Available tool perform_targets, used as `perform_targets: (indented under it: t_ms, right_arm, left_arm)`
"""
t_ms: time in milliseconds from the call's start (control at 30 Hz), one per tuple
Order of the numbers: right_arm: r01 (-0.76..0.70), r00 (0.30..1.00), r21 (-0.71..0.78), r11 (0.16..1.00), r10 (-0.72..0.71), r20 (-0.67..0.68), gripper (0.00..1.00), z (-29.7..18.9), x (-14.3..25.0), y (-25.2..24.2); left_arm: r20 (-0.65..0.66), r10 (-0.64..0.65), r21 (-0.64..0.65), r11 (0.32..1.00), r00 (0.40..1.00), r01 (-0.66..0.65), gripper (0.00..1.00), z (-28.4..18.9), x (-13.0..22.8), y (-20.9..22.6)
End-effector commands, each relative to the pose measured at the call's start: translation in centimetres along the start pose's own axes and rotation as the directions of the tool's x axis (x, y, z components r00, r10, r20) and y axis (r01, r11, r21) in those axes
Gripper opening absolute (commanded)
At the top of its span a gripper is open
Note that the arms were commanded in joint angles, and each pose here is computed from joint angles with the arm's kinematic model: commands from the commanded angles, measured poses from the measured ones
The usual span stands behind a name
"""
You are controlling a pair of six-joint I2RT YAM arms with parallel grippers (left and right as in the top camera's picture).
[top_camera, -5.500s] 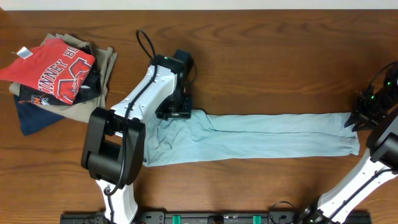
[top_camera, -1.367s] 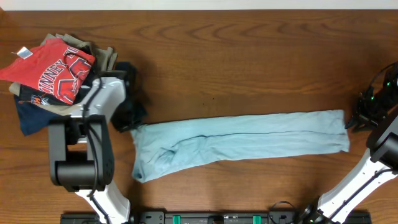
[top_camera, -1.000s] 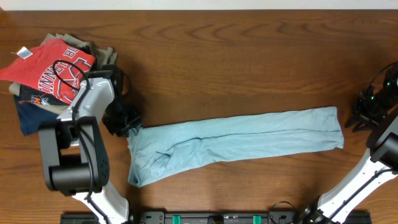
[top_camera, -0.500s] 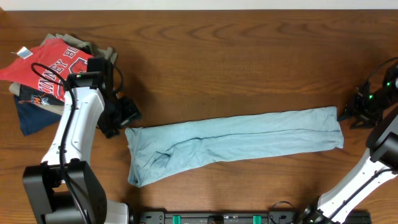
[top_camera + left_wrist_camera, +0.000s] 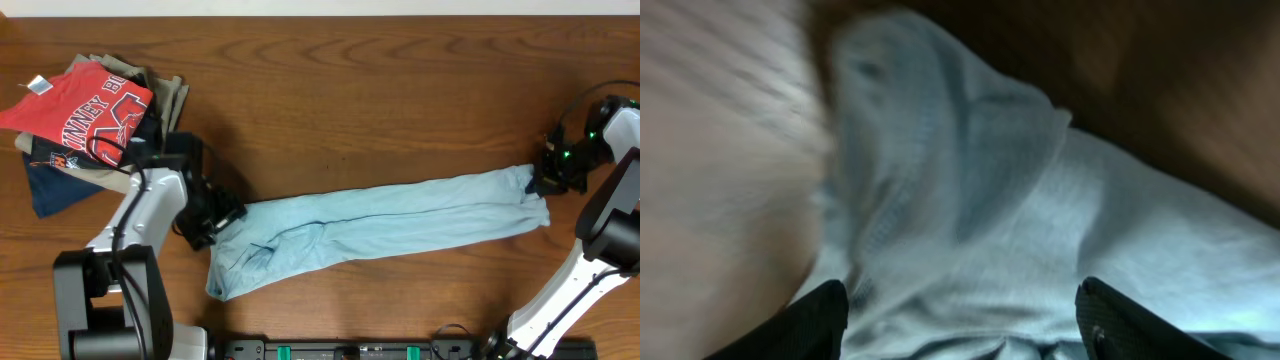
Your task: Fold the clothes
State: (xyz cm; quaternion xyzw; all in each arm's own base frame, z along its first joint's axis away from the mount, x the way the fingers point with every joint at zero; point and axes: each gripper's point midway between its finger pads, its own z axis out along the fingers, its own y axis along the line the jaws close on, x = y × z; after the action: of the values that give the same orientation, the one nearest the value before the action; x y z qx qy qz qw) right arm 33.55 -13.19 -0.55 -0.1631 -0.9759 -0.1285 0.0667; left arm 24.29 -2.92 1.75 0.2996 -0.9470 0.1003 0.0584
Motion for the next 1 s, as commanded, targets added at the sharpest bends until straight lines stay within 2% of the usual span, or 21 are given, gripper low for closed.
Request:
perform_targets:
  t_ms: [0,67,167,233,400,567,700,800,900,967]
  right_arm:
    - [-0.054,0.998,0.011,0.998,0.054,0.028,0.01,1.8,-1.3,0.2]
    - [-0.106,0.991,-0.002,0.994,0.106,0.082,0.01,1.7,-2.7,0.2]
    - [-0.097,0.982,-0.089,0.991,0.11,0.153,0.01,1.4,-4.6,1.5]
    - [-0.081,0.976,-0.143,0.986,0.107,0.189,0.01,1.1,-5.6,2.4]
    - [-0.127,0.944,-0.203,0.971,0.181,0.275,0.01,0.4,-8.1,2.9]
    - [-0.125,0.906,-0.293,0.948,0.229,0.355,0.01,-0.9,-10.6,3.8]
    - [-0.146,0.89,-0.325,0.934,0.268,0.37,0.01,-1.3,-11.3,4.0]
    - [-0.151,0.892,-0.324,0.934,0.27,0.362,0.01,-1.3,-11.1,3.8]
    - [-0.147,0.899,-0.316,0.937,0.26,0.353,0.01,-1.2,-10.7,3.5]
    - [-0.157,0.901,-0.312,0.937,0.266,0.344,0.01,-1.1,-10.5,3.1]
  left_arm:
    - [0.004,0.011,0.034,0.999,1.0,-0.012,0.73,1.4,0.2,-0.6]
    - [0.072,0.032,0.076,0.996,0.997,-0.038,0.63,1.6,-1.3,-1.7]
    - [0.182,0.054,0.137,0.987,0.982,-0.08,0.3,1.3,-4.0,-3.5]
    - [0.245,0.061,0.172,0.979,0.968,-0.105,0.22,1.1,-5.6,-4.6]
    - [0.38,0.067,0.235,0.958,0.923,-0.166,0.2,0.2,-9.1,-7.1]
    - [0.436,0.066,0.262,0.945,0.898,-0.197,0.19,-1.3,-11.5,-9.1]
    - [0.432,0.069,0.258,0.946,0.899,-0.197,0.08,-2.9,-11.9,-9.8]
    - [0.384,0.088,0.227,0.956,0.919,-0.186,0.11,-3.2,-11.0,-9.3]
    - [0.32,0.087,0.195,0.968,0.944,-0.155,0.47,-2.6,-9.7,-8.2]
    - [0.264,0.083,0.167,0.977,0.961,-0.13,0.63,-2.0,-8.5,-7.3]
